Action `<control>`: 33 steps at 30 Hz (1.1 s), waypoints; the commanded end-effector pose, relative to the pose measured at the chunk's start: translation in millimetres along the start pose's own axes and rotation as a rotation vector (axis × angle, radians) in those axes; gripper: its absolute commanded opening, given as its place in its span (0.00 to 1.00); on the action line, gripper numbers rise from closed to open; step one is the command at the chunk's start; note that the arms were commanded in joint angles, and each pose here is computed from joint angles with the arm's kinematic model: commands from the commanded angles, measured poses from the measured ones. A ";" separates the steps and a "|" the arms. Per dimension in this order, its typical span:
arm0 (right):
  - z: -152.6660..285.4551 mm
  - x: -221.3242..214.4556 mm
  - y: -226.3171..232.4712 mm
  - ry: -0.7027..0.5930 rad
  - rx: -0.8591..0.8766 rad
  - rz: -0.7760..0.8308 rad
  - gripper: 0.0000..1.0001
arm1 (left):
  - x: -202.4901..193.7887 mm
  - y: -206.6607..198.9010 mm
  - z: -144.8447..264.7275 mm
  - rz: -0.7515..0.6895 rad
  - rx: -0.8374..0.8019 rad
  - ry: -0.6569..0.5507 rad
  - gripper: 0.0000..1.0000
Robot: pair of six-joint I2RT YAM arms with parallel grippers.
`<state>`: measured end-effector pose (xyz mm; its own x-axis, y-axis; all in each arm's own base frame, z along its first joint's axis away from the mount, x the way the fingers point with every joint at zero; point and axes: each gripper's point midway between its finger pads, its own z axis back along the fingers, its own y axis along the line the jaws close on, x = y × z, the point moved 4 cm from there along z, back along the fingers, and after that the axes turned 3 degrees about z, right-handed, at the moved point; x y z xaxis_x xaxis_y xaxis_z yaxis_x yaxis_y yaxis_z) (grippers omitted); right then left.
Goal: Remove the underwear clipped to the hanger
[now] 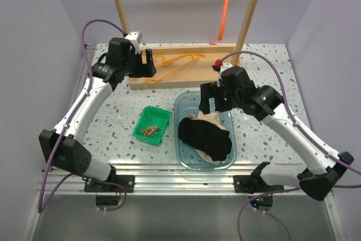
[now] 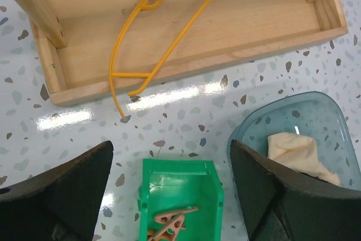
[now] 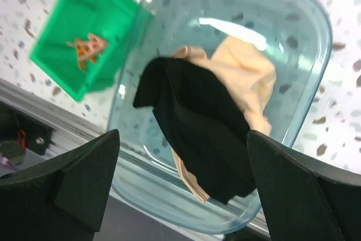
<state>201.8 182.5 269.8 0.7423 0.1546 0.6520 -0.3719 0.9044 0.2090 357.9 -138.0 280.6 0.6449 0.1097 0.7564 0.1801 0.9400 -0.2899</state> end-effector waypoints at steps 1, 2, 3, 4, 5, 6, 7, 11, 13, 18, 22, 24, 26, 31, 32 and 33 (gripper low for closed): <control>13.0 72.5 13.7 -0.189 -0.022 0.009 0.98 | 32.1 -11.9 15.9 0.047 -0.054 -0.134 0.88; 8.0 82.1 17.6 -0.191 -0.025 -0.005 0.98 | 30.2 -9.4 17.6 0.059 -0.040 -0.131 0.89; -9.5 99.3 24.0 -0.179 -0.039 -0.005 0.98 | 31.4 -8.1 25.0 0.080 -0.026 -0.147 0.90; -19.6 107.2 27.7 -0.170 -0.047 -0.027 0.98 | 30.8 -5.1 28.8 0.092 -0.015 -0.152 0.90; -29.9 113.7 30.3 -0.158 -0.056 -0.039 0.98 | 25.8 -2.1 31.7 0.104 -0.002 -0.142 0.91; -64.0 115.6 31.8 -0.104 -0.087 -0.048 0.98 | 27.3 -3.0 42.5 0.116 -0.005 -0.163 0.92; -67.4 133.5 38.6 -0.142 -0.082 -0.092 0.98 | 25.6 -1.1 46.7 0.120 0.005 -0.165 0.92; -132.3 165.7 50.2 -0.161 -0.059 -0.238 0.98 | 11.6 5.0 70.2 0.149 0.037 -0.162 0.94; -167.6 171.8 48.4 -0.157 -0.068 -0.308 0.98 | 9.8 5.2 86.8 0.166 0.037 -0.186 0.94; -234.2 189.6 36.2 -0.251 -0.057 -0.538 0.92 | -3.6 14.8 107.3 0.193 0.091 -0.207 0.95; -269.6 203.2 28.8 -0.319 -0.047 -0.588 0.86 | -15.5 21.8 117.0 0.204 0.131 -0.194 0.96; -296.0 195.1 19.4 -0.283 -0.074 -0.604 0.84 | -18.6 24.3 121.8 0.207 0.144 -0.201 0.96; -302.2 200.4 16.9 -0.272 -0.071 -0.650 0.80 | -21.5 26.2 122.2 0.207 0.156 -0.192 0.97; -339.8 183.7 -2.1 -0.210 -0.100 -0.742 0.73 | -21.0 27.0 123.3 0.201 0.165 -0.188 0.97; -340.8 183.2 -2.2 -0.207 -0.102 -0.743 0.71 | -19.2 26.6 124.0 0.201 0.165 -0.191 0.97; -343.6 182.9 -2.2 -0.206 -0.100 -0.746 0.71 | -18.1 27.3 124.2 0.199 0.170 -0.193 0.97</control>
<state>519.6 341.6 124.5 0.6889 -0.5098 0.5152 0.2159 0.8229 0.5256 260.6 -80.1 325.6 0.5195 0.3272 0.7893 -0.0458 0.9331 -0.3567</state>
